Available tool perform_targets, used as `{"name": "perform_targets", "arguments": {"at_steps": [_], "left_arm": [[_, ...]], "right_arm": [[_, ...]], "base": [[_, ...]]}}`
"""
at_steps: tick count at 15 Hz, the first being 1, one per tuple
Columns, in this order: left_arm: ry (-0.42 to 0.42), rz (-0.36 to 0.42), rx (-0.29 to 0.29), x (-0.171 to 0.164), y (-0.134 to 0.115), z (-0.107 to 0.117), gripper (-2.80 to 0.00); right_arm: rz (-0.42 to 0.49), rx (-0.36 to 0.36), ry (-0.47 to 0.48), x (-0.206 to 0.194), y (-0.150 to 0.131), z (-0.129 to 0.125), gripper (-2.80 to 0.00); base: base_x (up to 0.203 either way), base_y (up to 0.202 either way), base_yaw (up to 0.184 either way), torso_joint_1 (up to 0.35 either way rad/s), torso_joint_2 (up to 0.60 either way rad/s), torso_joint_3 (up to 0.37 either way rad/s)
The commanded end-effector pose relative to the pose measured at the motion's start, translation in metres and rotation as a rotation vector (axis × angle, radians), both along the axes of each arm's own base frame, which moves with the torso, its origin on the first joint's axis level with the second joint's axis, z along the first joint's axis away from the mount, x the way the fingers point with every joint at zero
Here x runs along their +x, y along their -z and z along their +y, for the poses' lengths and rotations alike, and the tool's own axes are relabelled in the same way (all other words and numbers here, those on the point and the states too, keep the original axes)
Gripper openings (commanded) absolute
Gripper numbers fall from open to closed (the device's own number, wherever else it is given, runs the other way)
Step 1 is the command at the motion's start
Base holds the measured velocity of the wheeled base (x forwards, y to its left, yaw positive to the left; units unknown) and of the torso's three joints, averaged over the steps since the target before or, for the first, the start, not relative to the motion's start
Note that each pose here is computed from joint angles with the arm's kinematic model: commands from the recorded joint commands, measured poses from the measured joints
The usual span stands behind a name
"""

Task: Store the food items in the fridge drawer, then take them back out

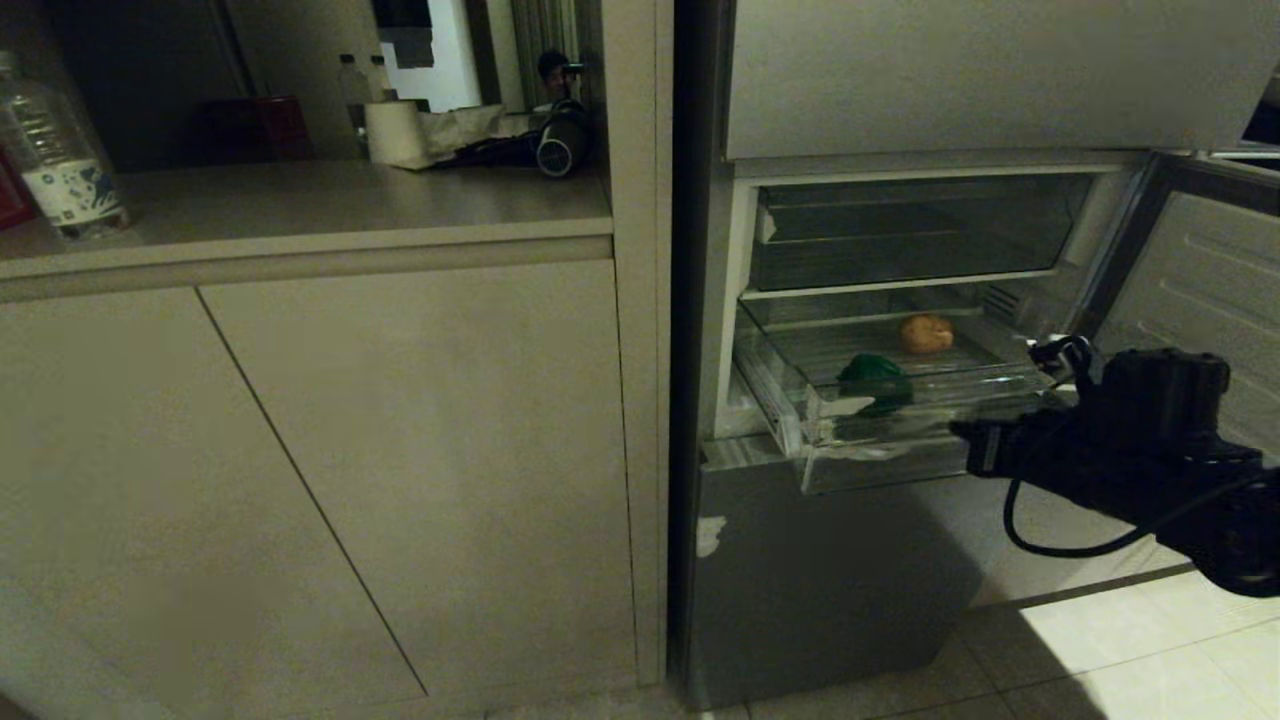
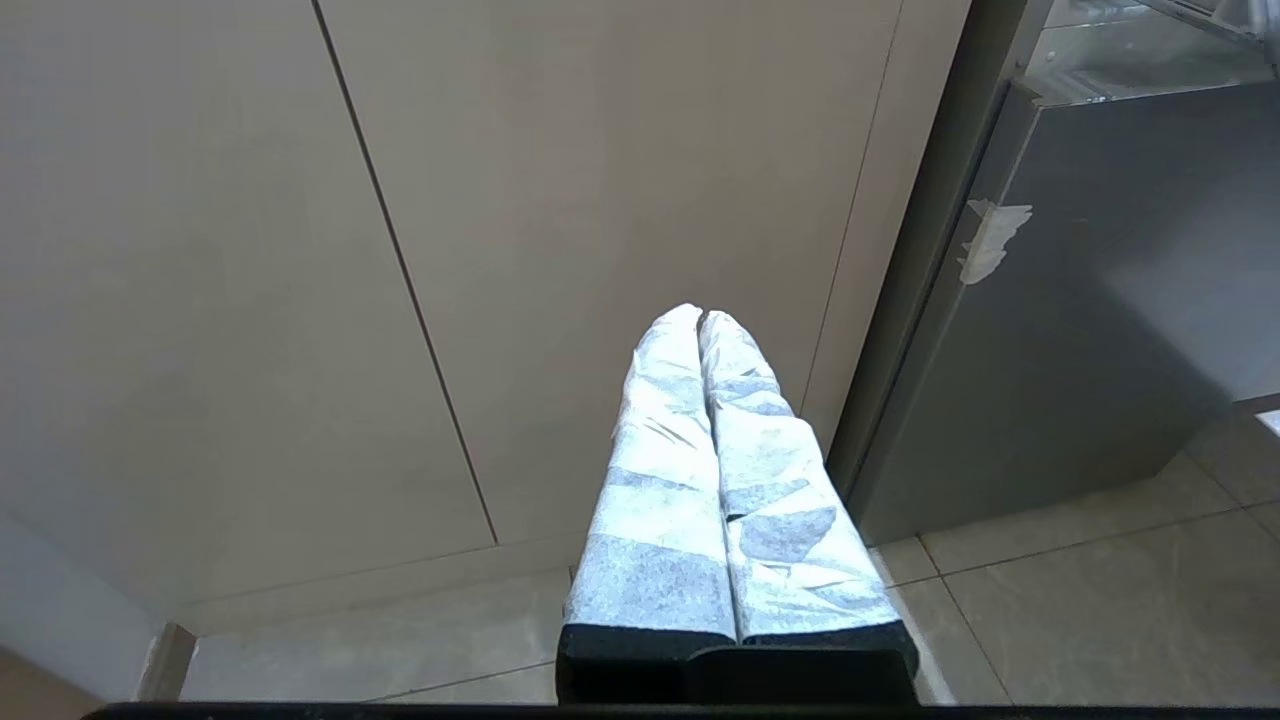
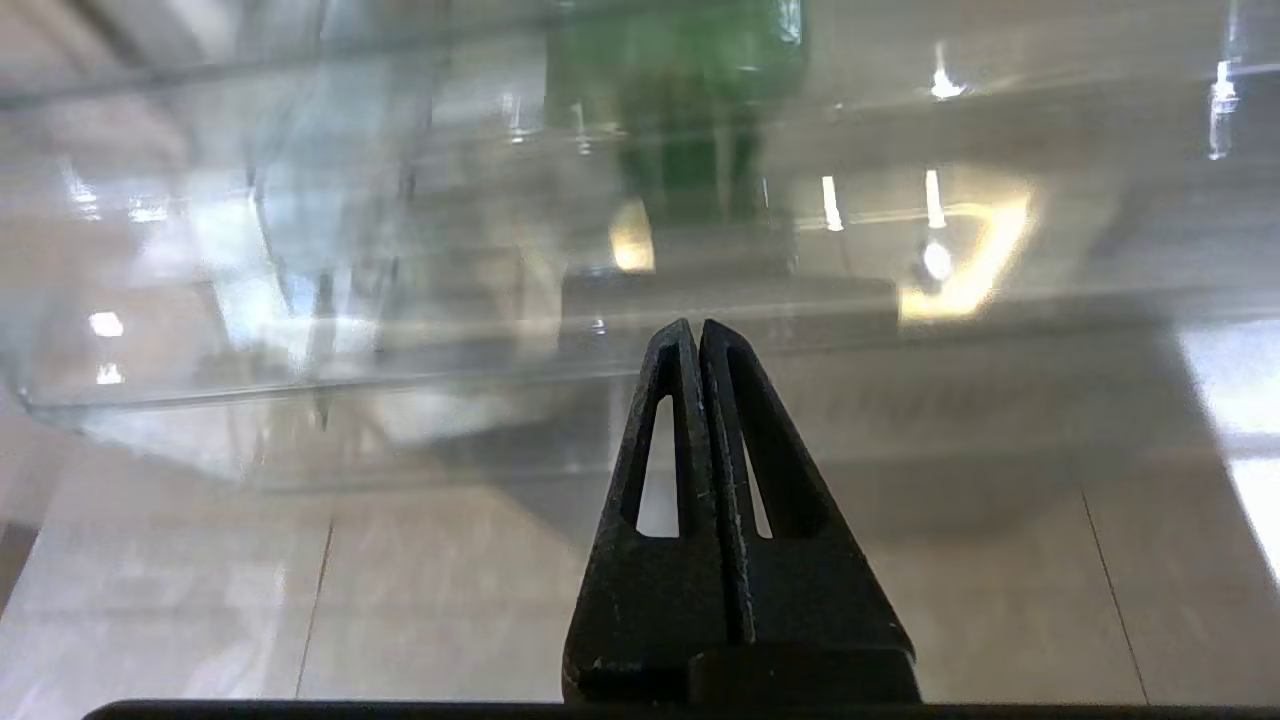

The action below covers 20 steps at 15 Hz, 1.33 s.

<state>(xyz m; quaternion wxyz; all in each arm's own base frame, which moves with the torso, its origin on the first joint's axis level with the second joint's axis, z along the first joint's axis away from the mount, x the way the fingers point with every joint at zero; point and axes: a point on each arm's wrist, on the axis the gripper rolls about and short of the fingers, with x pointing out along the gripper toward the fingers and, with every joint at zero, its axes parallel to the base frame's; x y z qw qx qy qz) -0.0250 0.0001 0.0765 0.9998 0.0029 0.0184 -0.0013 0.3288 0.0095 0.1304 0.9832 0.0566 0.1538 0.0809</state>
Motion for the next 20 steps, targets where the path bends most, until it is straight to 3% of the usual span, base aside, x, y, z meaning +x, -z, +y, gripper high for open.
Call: {"name": "perform_targets", "arguments": {"at_steps": [1, 7, 10, 17, 20], "left_arm": [[0.001, 0.002, 0.0, 0.0, 0.0, 0.0, -2.8], [0.001, 0.002, 0.0, 0.0, 0.0, 0.0, -2.8], [0.001, 0.002, 0.0, 0.0, 0.0, 0.0, -2.8], [0.0, 0.002, 0.0, 0.0, 0.0, 0.0, -2.8], [0.0, 0.002, 0.0, 0.0, 0.0, 0.0, -2.8]], "right_arm": [[-0.002, 0.005, -0.014, 0.034, 0.019, 0.001, -2.8], [-0.166, 0.03, -0.087, 0.1, 0.042, 0.004, -2.8], [-0.265, 0.082, -0.135, 0.125, 0.044, 0.005, -2.8], [-0.418, 0.157, -0.164, 0.162, 0.023, 0.006, -2.8], [-0.409, 0.16, -0.155, 0.154, 0.018, 0.005, -2.8]], "base": [[0.0, 0.0, 0.0, 0.0, 0.0, 0.0], [0.0, 0.0, 0.0, 0.0, 0.0, 0.0], [0.0, 0.0, 0.0, 0.0, 0.0, 0.0], [0.0, 0.0, 0.0, 0.0, 0.0, 0.0], [0.0, 0.0, 0.0, 0.0, 0.0, 0.0]]}}
